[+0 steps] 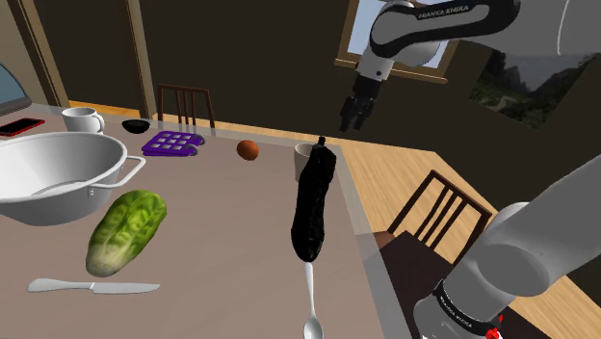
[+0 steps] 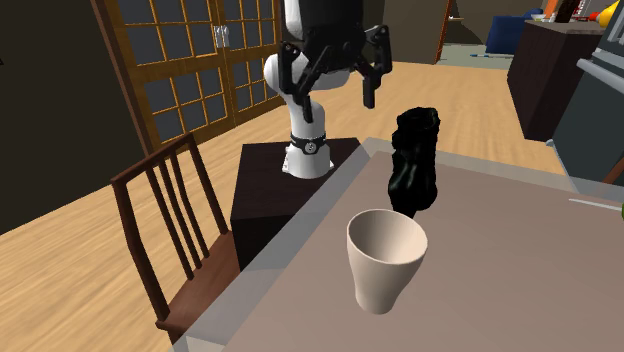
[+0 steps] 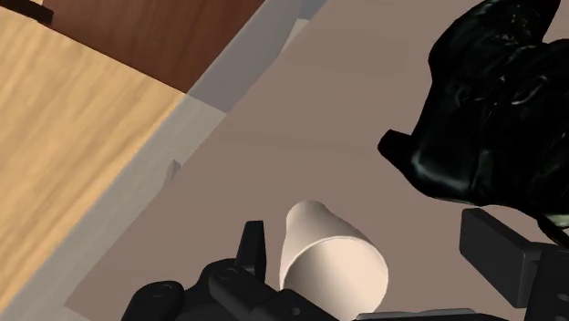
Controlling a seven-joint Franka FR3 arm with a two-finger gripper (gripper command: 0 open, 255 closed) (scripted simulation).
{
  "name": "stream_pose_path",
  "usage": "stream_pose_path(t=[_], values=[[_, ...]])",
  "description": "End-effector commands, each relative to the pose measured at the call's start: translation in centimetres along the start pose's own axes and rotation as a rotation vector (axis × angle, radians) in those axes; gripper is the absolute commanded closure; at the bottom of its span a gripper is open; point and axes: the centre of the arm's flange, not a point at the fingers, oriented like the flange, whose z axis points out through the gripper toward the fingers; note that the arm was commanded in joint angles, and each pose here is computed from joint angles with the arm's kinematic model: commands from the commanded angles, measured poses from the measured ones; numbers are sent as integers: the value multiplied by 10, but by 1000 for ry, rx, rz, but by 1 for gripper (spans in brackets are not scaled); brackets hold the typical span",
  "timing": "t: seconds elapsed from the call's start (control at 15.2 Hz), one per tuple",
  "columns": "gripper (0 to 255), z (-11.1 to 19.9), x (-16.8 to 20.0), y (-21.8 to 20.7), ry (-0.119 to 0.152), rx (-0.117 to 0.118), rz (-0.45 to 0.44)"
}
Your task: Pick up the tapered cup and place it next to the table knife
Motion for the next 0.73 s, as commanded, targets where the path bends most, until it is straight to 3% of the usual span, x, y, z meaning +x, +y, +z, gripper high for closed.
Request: stream_pose_path(t=[0.0,0.66], values=[[0,17,22,8,-9,1,-10],[0,98,128,42,-59,10,-58]])
